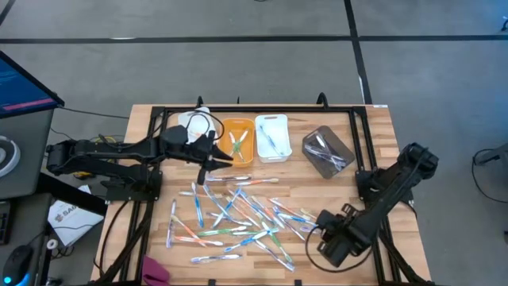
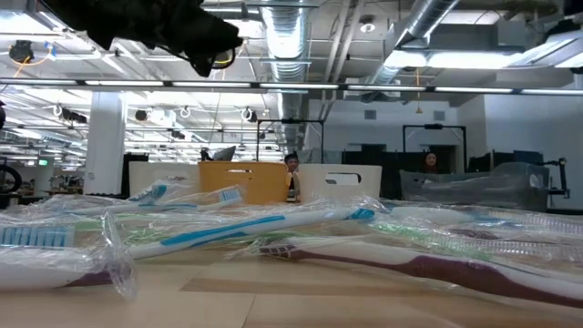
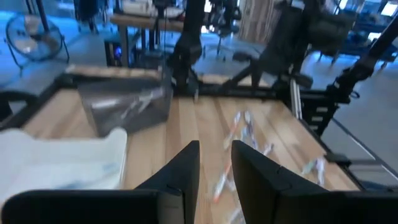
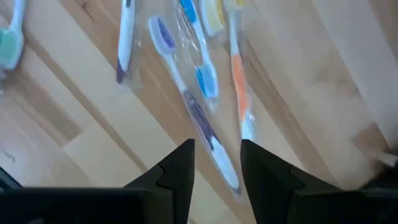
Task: Pick & Place Toothbrushes
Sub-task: Put the white orange toothbrush into the left white bin
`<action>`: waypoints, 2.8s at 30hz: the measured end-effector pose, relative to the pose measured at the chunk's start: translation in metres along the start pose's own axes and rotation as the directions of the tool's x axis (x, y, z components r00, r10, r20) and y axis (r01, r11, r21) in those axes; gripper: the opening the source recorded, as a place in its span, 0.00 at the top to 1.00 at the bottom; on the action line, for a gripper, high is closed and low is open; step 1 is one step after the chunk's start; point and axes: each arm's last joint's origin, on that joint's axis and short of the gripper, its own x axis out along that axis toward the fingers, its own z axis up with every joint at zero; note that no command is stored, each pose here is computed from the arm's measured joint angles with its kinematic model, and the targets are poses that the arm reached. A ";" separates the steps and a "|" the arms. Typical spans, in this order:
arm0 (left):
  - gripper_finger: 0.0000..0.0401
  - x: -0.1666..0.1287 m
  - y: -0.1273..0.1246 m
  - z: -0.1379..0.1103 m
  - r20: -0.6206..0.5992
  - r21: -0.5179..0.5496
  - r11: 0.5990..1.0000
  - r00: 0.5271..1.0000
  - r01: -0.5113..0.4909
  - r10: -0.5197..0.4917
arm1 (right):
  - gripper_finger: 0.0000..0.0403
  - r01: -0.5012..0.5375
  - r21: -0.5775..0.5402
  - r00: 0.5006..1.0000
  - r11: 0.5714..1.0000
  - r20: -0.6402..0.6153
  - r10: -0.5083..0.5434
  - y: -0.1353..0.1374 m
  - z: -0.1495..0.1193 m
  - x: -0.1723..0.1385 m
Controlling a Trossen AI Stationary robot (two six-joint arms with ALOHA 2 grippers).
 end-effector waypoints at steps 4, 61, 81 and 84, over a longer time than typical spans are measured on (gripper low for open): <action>0.78 0.000 0.000 0.006 0.057 0.019 1.000 0.998 0.001 -0.002 | 0.70 0.002 -0.037 1.000 0.999 -0.002 -0.003 0.000 0.010 0.003; 0.78 -0.001 0.000 0.002 0.092 0.229 0.973 0.996 -0.017 -0.004 | 0.70 -0.079 -0.155 0.991 0.985 0.091 0.094 -0.039 -0.006 0.064; 0.78 -0.001 0.000 0.004 0.114 0.244 0.970 0.993 -0.023 -0.005 | 0.77 -0.037 -0.157 0.999 0.987 -0.011 0.035 -0.026 -0.003 0.095; 0.78 -0.001 0.000 0.004 0.115 0.244 0.969 0.993 -0.023 -0.006 | 0.87 -0.075 -0.124 0.997 0.989 -0.020 0.074 -0.028 0.004 0.090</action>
